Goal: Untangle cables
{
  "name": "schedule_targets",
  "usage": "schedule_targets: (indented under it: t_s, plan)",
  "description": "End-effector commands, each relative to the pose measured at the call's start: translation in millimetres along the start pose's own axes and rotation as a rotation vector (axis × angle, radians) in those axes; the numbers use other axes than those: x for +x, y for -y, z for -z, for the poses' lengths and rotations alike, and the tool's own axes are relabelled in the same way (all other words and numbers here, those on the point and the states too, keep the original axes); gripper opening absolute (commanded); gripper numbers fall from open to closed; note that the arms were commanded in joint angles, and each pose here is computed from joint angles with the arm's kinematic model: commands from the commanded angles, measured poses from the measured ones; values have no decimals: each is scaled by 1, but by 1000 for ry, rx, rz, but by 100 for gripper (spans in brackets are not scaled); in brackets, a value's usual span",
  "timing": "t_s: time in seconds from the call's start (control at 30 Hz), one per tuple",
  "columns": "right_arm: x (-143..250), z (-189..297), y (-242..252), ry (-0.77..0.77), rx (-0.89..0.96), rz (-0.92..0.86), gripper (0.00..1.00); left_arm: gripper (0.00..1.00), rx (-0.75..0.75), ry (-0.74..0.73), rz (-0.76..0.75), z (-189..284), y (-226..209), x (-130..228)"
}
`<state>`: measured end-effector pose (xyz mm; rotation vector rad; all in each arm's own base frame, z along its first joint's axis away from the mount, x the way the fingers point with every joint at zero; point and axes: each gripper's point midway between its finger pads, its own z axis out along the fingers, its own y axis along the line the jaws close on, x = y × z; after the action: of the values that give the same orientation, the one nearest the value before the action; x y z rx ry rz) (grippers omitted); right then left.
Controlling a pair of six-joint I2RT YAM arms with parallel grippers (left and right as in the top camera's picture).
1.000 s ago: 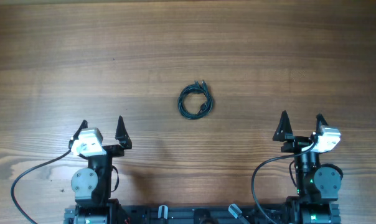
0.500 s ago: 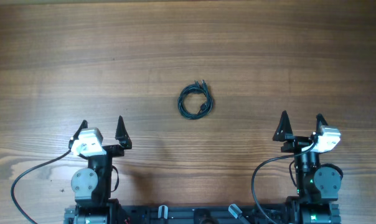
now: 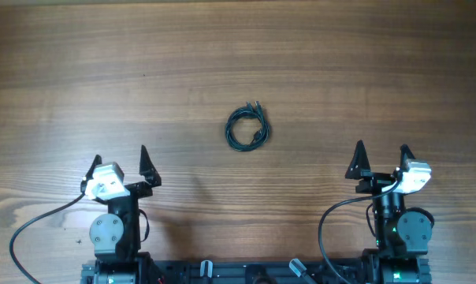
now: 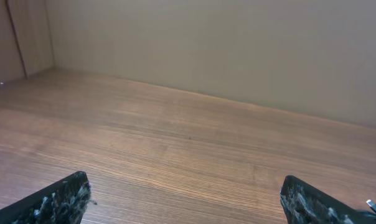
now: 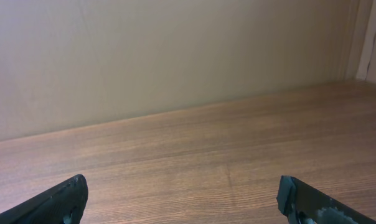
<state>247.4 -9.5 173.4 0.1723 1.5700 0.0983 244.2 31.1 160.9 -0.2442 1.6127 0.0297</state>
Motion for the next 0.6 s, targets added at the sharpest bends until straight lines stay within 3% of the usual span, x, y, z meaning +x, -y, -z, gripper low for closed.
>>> schedule_targets:
  t_s: [0.0, 0.1, 0.13, 0.27, 0.4, 0.47, 0.57]
  plan:
    - [-1, 1, -8, 3, -44, -29, 100, 100, 5, 5, -3, 0, 1, -1]
    - [5, 1, -20, -39, -116, -218, 100, 100, 224, -64, 155, 5, 39, 10]
    - [9, 1, -27, -72, -150, -352, 100, 100, 327, -106, 292, 10, 57, 11]
    - [28, 0, -39, -208, -182, -679, 100, 100, 420, -181, 442, 16, 74, 15]
    - [54, 4, -60, -371, -269, -667, 100, 100, 593, -269, 442, 32, 102, 23]
    - [61, 9, -77, -402, -406, -452, 100, 100, 675, -307, 399, 40, 113, 28]
    - [48, 8, -89, -455, -469, -370, 100, 100, 680, -327, 397, 40, 117, 14]
